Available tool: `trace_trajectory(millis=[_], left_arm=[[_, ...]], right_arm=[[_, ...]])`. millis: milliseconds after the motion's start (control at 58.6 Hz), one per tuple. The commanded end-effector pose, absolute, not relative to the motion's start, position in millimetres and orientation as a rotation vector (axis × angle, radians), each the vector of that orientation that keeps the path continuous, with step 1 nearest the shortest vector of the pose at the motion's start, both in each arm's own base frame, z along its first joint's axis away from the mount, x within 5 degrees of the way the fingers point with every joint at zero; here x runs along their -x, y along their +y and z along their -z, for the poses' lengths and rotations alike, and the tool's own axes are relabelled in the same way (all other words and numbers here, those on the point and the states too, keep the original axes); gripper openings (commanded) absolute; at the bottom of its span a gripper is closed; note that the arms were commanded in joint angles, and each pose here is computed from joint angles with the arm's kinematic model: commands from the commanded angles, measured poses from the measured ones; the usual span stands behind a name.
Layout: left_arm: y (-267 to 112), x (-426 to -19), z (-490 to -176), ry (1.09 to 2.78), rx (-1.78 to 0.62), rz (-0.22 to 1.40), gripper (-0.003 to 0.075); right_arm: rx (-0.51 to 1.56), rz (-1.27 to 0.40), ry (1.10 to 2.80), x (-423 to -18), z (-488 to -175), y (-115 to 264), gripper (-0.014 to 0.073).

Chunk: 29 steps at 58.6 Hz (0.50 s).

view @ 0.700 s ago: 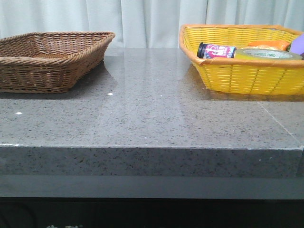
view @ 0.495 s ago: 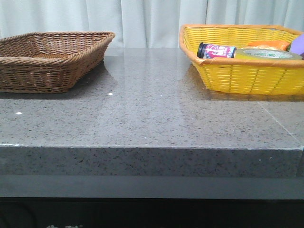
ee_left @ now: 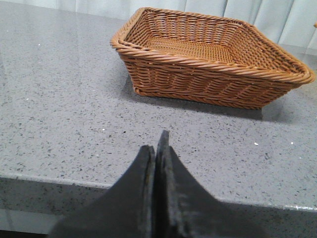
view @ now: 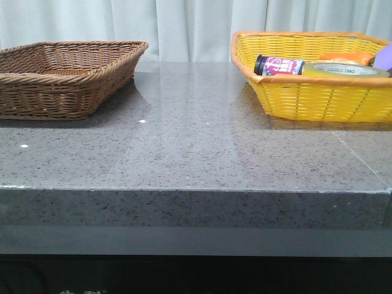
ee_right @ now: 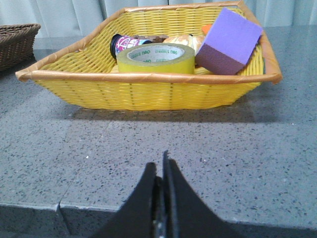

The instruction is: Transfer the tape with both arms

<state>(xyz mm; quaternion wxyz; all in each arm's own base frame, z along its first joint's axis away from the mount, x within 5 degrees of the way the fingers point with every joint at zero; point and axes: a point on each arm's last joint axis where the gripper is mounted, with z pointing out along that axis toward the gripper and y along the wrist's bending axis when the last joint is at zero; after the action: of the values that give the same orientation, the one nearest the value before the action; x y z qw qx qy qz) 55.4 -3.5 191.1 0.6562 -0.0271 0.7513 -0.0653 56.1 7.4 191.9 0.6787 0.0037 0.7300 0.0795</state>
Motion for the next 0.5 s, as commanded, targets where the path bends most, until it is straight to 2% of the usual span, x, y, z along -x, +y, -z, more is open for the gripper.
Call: trace_trajectory(millis=[0,478], left_arm=[[-3.6,-56.3,-187.2,1.635,0.061,0.155,-0.0020],[-3.7,-56.3,-187.2,1.635,0.065,0.160,-0.0020]], right_arm=[[-0.023,-0.163,1.509,-53.1,-209.3,5.1,-0.0120],[-0.023,-0.163,1.509,-53.1,-209.3,5.1,-0.0120]])
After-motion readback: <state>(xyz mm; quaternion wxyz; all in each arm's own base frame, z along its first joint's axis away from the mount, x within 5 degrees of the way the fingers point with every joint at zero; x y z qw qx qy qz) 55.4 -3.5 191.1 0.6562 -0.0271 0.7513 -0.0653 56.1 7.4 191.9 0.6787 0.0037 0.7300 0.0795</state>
